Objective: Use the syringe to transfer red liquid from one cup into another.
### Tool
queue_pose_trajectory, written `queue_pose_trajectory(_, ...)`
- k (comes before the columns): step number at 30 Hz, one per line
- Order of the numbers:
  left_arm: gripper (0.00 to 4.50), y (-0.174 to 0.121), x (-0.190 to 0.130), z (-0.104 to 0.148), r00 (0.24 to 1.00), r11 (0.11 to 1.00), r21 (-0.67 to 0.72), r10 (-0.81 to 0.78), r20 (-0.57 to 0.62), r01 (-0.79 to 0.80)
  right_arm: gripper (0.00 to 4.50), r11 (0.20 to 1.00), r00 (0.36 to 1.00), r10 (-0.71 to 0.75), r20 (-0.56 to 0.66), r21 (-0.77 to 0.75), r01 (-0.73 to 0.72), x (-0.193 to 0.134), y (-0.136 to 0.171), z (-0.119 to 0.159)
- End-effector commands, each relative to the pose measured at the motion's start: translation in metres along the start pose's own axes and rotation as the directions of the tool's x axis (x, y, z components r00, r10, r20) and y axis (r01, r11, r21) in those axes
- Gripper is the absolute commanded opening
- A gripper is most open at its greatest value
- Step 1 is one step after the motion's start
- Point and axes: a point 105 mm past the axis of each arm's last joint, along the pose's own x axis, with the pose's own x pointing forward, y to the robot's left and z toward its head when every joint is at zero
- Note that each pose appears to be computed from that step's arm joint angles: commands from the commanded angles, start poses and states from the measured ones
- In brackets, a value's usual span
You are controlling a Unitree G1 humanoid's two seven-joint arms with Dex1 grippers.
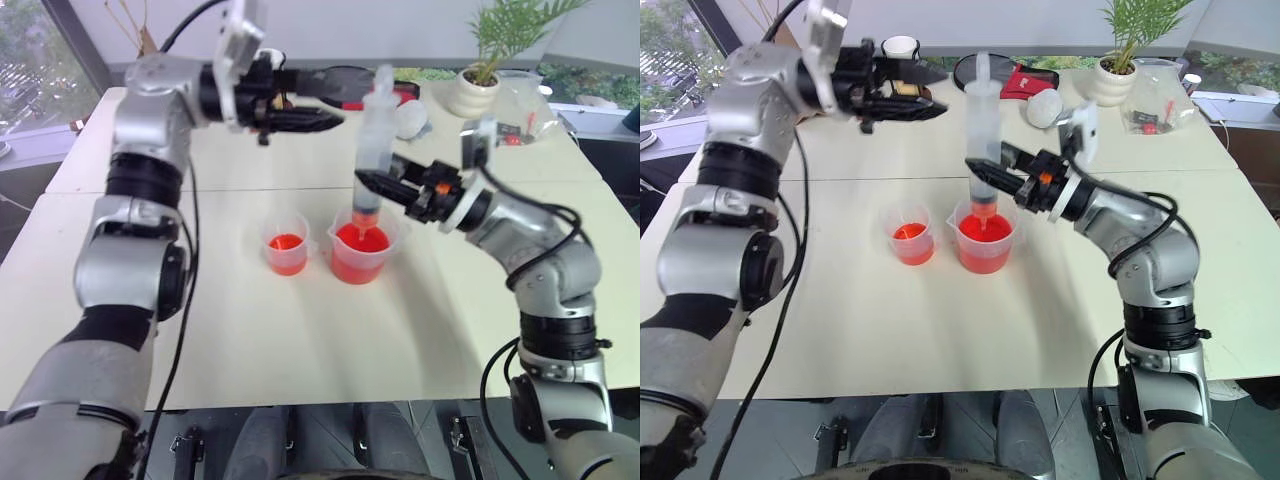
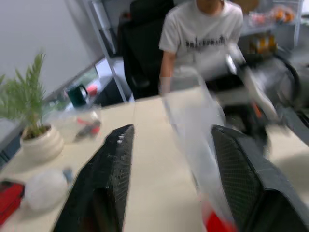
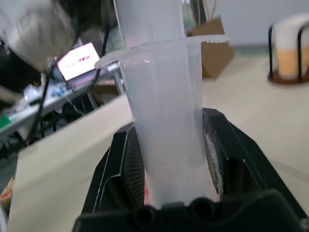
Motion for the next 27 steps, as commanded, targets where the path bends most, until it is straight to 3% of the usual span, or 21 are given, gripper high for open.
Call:
queue_pose_trajectory(1,2.42,-0.007,-0.025,-0.001,0.999,0.999,-0.045,0.014,-0.032,-0.016,1.38,0.998,0.998,0.005,0.058,-0.059,-0.002,-0.004,0.002,0.026)
queue_pose_trajectory(7,2.42,0.004,-0.061,0.015,0.976,0.975,-0.075,0.211,0.049,-0.207,1.38,0.997,0.998,0.009,0.056,-0.074,-0.005,-0.001,-0.004,0.030)
queue_pose_trajectory(15,2.42,-0.003,-0.083,0.013,0.936,0.937,-0.082,0.345,0.067,-0.340,1.38,0.986,0.965,0.158,0.209,-0.082,-0.144,0.047,0.021,0.079)
queue_pose_trajectory(21,2.42,-0.009,-0.091,0.015,0.914,0.916,-0.075,0.399,0.072,-0.394,1.38,0.966,0.952,0.259,0.162,-0.040,-0.256,0.085,0.046,0.031)
queue_pose_trajectory(27,2.42,-0.023,-0.099,0.043,0.920,0.924,-0.017,0.383,0.086,-0.383,1.38,0.949,0.946,0.314,0.082,-0.065,-0.309,0.094,0.051,-0.006)
